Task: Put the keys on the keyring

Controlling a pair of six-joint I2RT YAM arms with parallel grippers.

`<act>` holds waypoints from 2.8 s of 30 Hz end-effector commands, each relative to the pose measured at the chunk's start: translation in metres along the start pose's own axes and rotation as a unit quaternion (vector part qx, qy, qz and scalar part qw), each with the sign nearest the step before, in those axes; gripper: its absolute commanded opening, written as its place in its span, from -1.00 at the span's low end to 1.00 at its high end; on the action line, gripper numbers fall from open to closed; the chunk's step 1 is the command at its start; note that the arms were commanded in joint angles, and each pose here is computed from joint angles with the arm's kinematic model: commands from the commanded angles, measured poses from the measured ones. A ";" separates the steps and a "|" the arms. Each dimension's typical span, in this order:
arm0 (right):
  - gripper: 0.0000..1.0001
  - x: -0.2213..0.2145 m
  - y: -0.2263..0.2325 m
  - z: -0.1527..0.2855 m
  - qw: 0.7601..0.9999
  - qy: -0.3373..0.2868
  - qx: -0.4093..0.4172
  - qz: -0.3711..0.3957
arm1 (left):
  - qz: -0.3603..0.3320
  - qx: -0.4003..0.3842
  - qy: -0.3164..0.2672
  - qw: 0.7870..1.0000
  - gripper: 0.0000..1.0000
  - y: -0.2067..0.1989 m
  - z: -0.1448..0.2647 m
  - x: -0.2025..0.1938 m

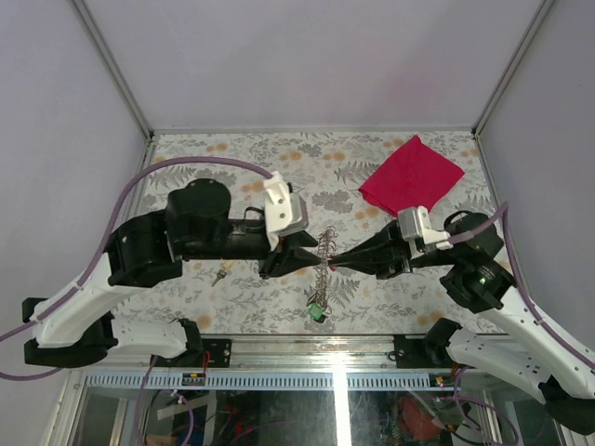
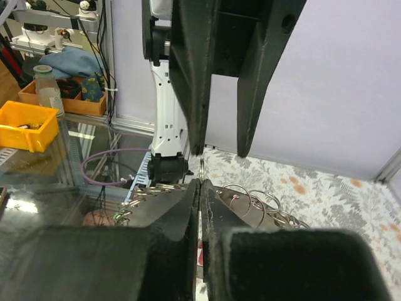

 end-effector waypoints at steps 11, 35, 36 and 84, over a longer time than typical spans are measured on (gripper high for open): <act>-0.99 0.079 0.014 0.020 0.933 -0.181 -0.014 0.311 | 0.058 0.007 -0.187 0.981 -0.27 -0.013 0.052 0.031; -0.98 0.091 0.021 0.029 0.892 -0.212 -0.031 0.399 | 0.026 -0.040 -0.221 0.974 -0.31 -0.027 0.053 0.050; -0.98 0.092 0.020 0.029 0.897 -0.217 -0.034 0.384 | 0.022 -0.044 -0.224 0.973 -0.31 -0.028 0.053 0.052; -0.98 0.098 -0.014 0.004 0.964 -0.245 -0.057 0.083 | -0.028 -0.086 -0.273 0.958 -0.46 -0.030 0.020 0.066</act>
Point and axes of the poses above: each gripper's point midway between its finger pads, its own z axis back along the fingers, its own y axis along the line the jaws close on, x = y × z, the point moved 3 cm from there along z, back along the fingers, and after that the axes turned 12 degrees about z, right-handed, at the moved point
